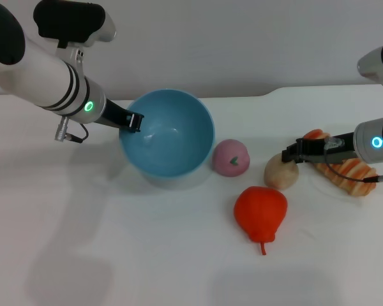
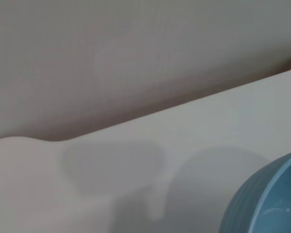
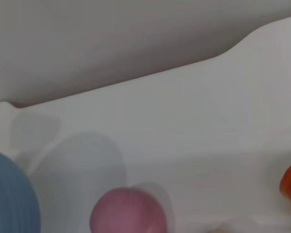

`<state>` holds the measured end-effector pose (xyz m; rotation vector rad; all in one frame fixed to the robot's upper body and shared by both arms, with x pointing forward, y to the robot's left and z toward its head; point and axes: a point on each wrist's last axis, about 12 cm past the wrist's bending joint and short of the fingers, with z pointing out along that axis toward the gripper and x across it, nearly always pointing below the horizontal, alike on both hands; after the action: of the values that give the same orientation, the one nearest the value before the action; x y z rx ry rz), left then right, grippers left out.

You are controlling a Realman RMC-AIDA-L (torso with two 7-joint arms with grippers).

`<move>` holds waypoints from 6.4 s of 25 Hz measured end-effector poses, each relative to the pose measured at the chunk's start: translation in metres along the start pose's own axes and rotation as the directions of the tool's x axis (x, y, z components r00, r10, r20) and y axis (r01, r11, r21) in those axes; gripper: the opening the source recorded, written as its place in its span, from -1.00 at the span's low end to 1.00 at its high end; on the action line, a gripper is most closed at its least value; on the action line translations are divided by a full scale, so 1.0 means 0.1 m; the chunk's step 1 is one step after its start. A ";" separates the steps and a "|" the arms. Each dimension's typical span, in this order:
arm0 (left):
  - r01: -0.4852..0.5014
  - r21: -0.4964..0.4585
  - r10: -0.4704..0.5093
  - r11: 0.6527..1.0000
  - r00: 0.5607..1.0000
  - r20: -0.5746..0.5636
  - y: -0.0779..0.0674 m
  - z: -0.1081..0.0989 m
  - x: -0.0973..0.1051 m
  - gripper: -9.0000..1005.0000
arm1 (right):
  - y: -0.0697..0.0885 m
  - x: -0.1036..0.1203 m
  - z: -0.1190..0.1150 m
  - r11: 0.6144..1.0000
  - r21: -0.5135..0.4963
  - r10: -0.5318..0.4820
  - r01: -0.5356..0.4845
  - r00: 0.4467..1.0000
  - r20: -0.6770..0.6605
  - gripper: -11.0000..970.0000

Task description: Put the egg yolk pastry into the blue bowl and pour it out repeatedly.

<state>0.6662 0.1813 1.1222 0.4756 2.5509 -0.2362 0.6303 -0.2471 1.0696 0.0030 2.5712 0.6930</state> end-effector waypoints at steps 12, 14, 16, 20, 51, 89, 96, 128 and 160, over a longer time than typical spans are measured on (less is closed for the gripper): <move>0.017 0.011 -0.017 1.000 1.000 0.014 0.00 0.00 -0.01 -0.99 | 0.03 -0.09 -0.09 0.997 -0.009 -0.083 0.083 0.996 0.016 -0.88; 0.017 0.011 -0.017 1.000 1.000 0.014 0.00 0.00 -0.01 -0.99 | 0.06 -0.16 -0.17 0.994 -0.019 -0.106 0.107 0.994 0.035 -0.90; 0.017 0.011 -0.017 1.000 1.000 0.013 0.01 0.00 -0.01 -0.99 | 0.11 -0.24 -0.26 0.990 -0.032 -0.135 0.137 0.989 0.056 -0.91; 0.011 0.018 -0.011 1.000 1.000 -0.004 -0.01 -0.01 -0.02 -0.99 | 0.28 -0.39 -0.43 0.974 -0.094 -0.197 0.207 0.975 0.103 -0.94; 0.040 0.043 -0.037 0.998 0.996 -0.078 -0.09 0.00 0.05 -0.98 | 1.40 -0.50 -0.12 0.772 -0.366 -0.497 0.520 0.852 0.163 -0.98; 0.066 -0.005 -0.066 0.998 0.997 0.031 0.08 0.03 0.05 -0.99 | -0.25 -0.02 -0.46 0.773 0.343 -0.621 0.534 0.523 0.583 0.01; 0.062 -0.016 -0.061 0.998 0.995 0.075 0.08 0.02 -0.01 -0.98 | -0.70 0.24 -0.62 0.803 0.494 -0.595 0.333 0.478 0.646 0.01; -0.386 -0.226 0.447 0.894 0.796 0.407 -0.74 -0.46 -1.02 -0.98 | -1.27 1.34 -0.81 0.866 0.497 -0.423 -0.045 0.462 0.780 -0.01; -0.607 -0.388 0.651 0.693 0.298 0.698 -1.47 -0.50 -0.69 -0.99 | -1.30 1.32 -0.82 0.864 0.497 -0.414 -0.072 0.458 0.787 -0.03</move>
<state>0.6420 0.0386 1.2121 1.0474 1.2958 -0.0497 0.4923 -0.3829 1.0120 0.1972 1.5786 -0.0930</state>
